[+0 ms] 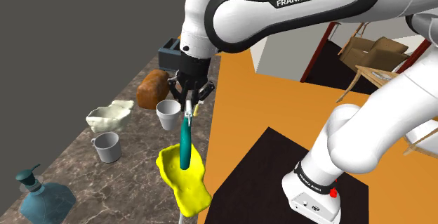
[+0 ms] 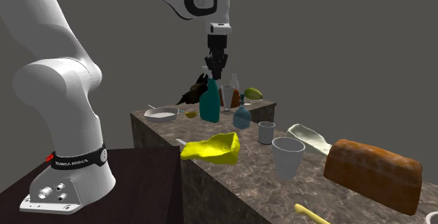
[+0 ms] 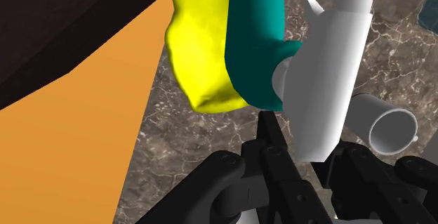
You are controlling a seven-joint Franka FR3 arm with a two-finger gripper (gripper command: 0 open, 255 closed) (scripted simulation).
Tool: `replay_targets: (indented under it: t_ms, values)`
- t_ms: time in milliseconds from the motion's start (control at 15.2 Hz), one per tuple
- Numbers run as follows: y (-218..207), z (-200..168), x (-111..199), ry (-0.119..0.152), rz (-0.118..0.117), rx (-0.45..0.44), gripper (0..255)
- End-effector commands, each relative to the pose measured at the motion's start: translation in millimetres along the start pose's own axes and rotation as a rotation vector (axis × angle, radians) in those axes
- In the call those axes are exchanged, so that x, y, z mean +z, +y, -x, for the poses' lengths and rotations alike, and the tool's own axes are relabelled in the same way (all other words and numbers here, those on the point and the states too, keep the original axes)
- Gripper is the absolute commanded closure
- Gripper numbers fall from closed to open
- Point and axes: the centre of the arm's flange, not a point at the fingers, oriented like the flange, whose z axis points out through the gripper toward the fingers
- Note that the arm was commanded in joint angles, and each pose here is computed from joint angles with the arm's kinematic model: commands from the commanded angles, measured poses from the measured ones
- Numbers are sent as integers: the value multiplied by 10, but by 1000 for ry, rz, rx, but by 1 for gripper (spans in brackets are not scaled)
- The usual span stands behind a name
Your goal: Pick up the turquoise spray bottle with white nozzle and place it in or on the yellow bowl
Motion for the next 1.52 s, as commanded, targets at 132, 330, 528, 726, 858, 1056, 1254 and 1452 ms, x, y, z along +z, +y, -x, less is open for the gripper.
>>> replay_targets:
  t_ms: [132,330,528,726,858,1056,1254,1452]
  values:
    - [24,-17,218,0,-1,0,255]
    - [39,-29,375,0,-1,0,255]
    - [53,-41,532,0,-1,0,255]
    - [68,-53,690,0,-1,0,255]
    - [73,-57,745,0,-1,0,255]
    - [73,-57,745,0,-1,0,255]
    - [73,-57,745,0,-1,0,255]
    - [73,-57,745,0,-1,0,0]
